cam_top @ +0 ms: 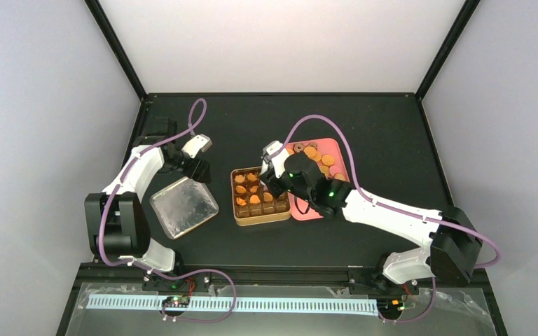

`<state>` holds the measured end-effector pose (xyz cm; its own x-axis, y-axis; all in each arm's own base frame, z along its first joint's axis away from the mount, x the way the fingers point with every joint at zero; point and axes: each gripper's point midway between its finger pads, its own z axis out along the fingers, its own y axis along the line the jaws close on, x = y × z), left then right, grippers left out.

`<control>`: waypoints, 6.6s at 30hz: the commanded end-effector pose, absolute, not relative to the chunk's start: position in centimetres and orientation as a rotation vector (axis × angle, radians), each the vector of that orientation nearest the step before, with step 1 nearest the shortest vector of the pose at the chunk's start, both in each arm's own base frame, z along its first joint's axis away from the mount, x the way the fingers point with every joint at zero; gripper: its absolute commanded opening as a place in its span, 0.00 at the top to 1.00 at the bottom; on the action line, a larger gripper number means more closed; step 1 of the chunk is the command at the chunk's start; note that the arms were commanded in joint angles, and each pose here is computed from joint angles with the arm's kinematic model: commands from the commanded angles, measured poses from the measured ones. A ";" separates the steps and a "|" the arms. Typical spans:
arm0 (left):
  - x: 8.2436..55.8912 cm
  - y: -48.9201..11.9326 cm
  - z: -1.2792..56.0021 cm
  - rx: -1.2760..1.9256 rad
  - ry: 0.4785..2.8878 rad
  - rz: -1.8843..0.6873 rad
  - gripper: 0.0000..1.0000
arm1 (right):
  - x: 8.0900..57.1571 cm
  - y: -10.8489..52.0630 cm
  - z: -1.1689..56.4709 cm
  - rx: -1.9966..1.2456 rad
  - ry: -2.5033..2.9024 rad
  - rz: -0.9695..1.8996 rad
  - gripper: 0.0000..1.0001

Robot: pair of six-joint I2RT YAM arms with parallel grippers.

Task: Pack the cookies
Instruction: Place the fake cookies in the empty pocket of the box, then pick up the fake cookies from the plate, then place the fake cookies in the empty pocket of the box, then adjust the fake cookies in the empty pocket of the box.

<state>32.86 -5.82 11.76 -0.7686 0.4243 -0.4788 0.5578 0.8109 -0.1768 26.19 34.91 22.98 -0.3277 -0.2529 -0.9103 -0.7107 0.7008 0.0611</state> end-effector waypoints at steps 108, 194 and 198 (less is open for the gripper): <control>33.3 -5.8 13.0 0.749 2.528 -0.445 0.20 | 29.6 31.7 25.9 -0.558 1.909 0.535 0.66; 33.5 -5.7 13.3 0.746 2.522 -0.451 0.20 | 26.8 33.6 23.1 -0.908 1.824 0.478 0.87; 33.5 -5.7 13.2 0.747 2.523 -0.450 0.20 | 26.7 33.4 22.1 -0.903 1.843 0.476 0.87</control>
